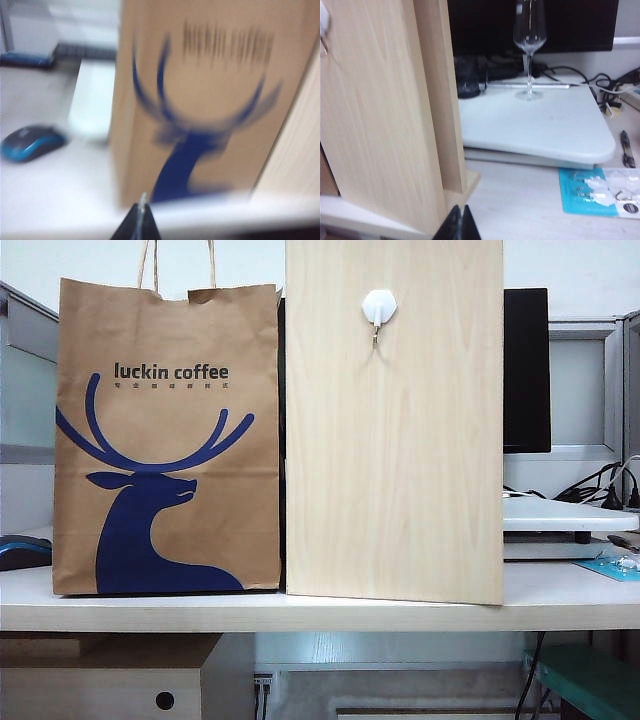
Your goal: Pick up the paper bag and hang it on the hook.
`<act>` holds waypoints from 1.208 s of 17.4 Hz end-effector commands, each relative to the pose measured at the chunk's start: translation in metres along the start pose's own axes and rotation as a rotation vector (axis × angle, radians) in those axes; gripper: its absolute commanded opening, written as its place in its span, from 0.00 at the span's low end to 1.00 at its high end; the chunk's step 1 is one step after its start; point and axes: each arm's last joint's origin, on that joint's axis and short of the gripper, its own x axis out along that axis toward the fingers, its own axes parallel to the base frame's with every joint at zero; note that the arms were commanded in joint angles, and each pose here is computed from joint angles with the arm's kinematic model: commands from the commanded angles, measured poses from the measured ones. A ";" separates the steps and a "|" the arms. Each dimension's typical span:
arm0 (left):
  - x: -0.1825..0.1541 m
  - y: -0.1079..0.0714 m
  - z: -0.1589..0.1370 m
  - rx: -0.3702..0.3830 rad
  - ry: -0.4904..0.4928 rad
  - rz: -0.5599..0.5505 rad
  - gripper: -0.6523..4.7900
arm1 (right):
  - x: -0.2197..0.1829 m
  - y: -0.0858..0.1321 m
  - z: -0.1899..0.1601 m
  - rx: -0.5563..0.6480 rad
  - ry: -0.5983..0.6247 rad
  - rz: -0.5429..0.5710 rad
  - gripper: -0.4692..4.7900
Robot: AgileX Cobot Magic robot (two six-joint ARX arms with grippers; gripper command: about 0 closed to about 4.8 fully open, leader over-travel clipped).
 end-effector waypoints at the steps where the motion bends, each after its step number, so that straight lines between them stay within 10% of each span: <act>1: -0.003 -0.008 0.019 0.000 -0.118 -0.132 0.11 | 0.000 0.001 0.003 0.011 -0.028 0.007 0.09; 8: -0.008 -0.019 0.065 0.016 -0.193 -0.131 0.11 | 0.000 0.001 0.003 0.011 -0.027 0.018 0.09; 21: 0.152 -0.046 0.134 0.069 -0.015 -0.354 0.11 | 0.000 0.001 0.002 0.015 -0.012 0.016 0.09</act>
